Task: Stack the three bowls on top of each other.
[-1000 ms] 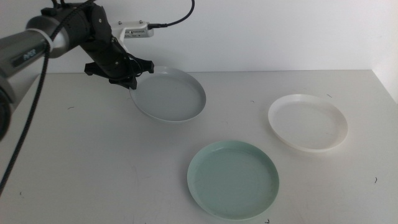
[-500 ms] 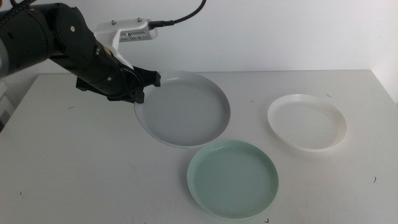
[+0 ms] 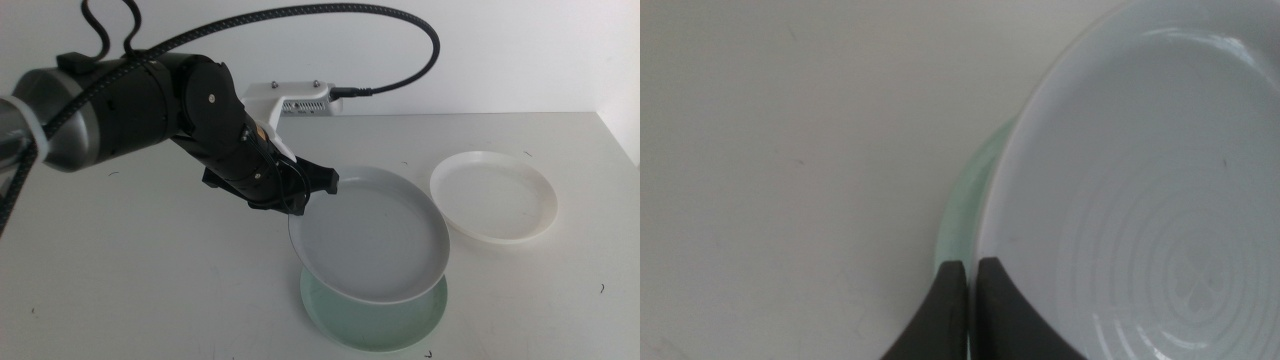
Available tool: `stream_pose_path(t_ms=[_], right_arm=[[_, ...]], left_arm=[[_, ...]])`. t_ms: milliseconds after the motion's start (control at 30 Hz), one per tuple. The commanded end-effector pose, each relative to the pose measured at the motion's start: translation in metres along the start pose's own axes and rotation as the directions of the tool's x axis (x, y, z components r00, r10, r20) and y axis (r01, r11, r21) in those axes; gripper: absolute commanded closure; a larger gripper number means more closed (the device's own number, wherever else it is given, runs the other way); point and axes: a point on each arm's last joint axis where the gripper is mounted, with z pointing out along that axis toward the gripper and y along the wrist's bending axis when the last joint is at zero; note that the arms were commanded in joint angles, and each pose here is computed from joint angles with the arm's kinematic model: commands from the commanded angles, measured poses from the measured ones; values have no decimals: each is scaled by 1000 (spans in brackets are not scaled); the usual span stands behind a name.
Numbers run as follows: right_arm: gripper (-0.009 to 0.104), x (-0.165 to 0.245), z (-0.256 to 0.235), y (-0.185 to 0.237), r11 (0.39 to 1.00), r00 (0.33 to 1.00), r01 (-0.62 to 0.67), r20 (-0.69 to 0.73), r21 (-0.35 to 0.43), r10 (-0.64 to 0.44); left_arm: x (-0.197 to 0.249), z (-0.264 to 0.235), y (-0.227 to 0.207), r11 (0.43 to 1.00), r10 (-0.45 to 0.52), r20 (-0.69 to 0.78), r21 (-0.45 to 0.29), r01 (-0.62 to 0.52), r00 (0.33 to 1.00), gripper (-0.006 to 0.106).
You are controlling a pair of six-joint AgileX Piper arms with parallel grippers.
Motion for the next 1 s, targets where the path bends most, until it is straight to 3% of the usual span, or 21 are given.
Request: stream_pose_path(t_ms=[0, 733, 833, 967], right_arm=[[43, -11, -3, -1, 1000, 994, 20, 109, 17, -21], [43, -11, -3, -1, 1000, 994, 20, 109, 17, -21], [43, -11, -3, -1, 1000, 994, 20, 109, 17, -21], [43, -11, -3, -1, 1000, 994, 20, 109, 17, -21]], left_arm=[[-9, -13, -13, 999, -13, 78, 46, 9, 997, 100], [7, 47, -13, 1000, -11, -87, 20, 13, 996, 99], [8, 47, -13, 1000, -2, -95, 21, 4, 995, 91], [7, 44, -14, 1000, 5, -91, 29, -2, 996, 66]])
